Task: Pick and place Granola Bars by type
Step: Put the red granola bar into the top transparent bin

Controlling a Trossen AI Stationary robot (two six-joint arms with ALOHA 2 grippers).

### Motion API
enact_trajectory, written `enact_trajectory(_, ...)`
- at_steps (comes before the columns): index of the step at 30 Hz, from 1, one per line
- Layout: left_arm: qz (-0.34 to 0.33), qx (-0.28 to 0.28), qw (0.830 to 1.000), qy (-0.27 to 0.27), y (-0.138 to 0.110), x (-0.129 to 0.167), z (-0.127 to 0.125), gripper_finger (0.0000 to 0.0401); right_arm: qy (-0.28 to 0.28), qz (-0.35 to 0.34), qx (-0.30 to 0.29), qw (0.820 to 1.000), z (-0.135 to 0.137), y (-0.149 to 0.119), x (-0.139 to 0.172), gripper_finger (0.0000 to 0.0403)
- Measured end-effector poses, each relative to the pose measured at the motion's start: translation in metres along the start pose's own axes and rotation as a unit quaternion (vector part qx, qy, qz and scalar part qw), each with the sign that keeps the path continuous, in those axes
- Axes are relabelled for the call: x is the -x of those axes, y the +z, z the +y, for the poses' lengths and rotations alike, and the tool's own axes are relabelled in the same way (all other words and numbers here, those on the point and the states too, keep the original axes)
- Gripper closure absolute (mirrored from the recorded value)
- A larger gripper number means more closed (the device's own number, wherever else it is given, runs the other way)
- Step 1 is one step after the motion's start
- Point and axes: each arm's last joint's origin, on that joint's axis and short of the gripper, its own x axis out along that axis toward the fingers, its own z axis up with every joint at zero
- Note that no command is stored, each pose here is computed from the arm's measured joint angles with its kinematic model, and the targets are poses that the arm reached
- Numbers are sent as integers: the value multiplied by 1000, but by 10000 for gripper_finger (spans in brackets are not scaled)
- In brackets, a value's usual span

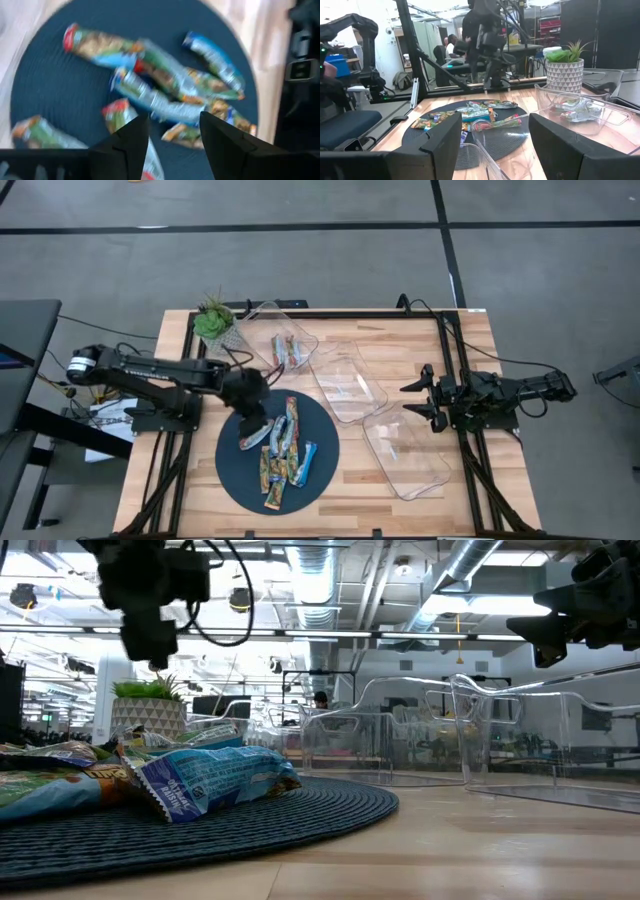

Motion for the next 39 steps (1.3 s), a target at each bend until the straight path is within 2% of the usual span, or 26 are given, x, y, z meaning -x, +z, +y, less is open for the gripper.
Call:
enact_trajectory(9,60,9,997,53,-13,-25,-9,233,0,0,0,1000,0,0,0,179)
enact_trajectory(17,121,8,987,103,-19,-53,-6,233,0,0,0,1000,0,0,0,179)
enact_trajectory(28,162,36,975,144,-22,-83,2,233,0,0,0,1000,0,0,0,179)
enact_trajectory(39,186,53,968,160,-25,-103,7,233,0,0,0,1000,0,0,0,179)
